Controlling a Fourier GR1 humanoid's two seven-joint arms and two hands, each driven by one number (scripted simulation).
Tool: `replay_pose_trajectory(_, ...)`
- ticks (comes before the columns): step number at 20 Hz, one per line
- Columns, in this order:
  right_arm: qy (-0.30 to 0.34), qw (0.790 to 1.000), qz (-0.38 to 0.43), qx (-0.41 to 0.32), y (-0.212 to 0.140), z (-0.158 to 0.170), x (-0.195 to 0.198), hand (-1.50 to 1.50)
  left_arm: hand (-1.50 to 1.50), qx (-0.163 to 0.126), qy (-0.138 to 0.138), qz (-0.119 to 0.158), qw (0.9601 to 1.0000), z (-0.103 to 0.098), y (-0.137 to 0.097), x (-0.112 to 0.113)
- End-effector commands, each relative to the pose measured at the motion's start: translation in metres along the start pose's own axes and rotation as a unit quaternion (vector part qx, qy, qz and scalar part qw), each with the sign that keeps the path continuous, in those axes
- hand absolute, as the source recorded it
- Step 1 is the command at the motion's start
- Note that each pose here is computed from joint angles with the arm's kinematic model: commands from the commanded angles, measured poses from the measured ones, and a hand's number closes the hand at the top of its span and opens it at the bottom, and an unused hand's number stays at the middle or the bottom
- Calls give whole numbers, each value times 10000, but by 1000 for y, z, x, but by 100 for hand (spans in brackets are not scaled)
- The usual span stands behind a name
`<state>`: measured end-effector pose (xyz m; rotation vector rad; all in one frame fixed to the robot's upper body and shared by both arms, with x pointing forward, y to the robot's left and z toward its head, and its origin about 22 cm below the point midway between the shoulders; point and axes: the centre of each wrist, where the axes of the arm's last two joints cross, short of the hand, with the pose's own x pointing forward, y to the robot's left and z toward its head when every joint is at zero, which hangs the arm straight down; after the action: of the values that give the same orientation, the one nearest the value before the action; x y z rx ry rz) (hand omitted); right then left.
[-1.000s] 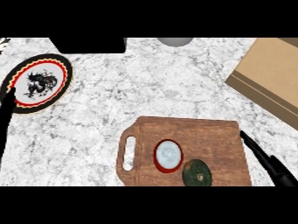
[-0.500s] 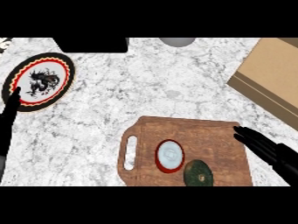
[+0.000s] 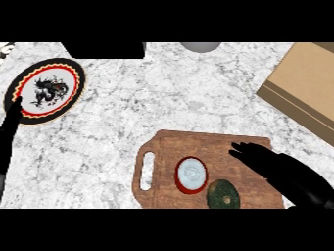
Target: Pick the squash from the cutting board and place it in the cardboard box
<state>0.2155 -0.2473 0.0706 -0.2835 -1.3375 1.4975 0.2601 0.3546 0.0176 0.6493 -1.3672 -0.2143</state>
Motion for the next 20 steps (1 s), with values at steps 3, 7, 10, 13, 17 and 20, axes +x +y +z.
replay_pose_trajectory(3,309,9987,306,257,7,-18,35,-150,0,43,-5,23,10000,-2,-9,-1)
replay_pose_trajectory(7,306,9987,290,276,18,-31,21,-150,0,69,78,27,9999,-5,3,-6)
replay_pose_trajectory(10,290,9982,316,426,17,-41,22,-150,0,-16,14,-58,10000,-8,1,9)
replay_pose_trajectory(13,210,9988,257,367,1,-23,23,-150,0,125,-7,-51,9999,4,19,-6)
replay_pose_trajectory(17,-85,9995,24,318,17,-35,40,-150,0,4,-38,24,10000,-10,-9,-10)
replay_pose_trajectory(20,-244,9987,16,442,7,-37,39,-150,0,2,-20,2,10000,4,8,14)
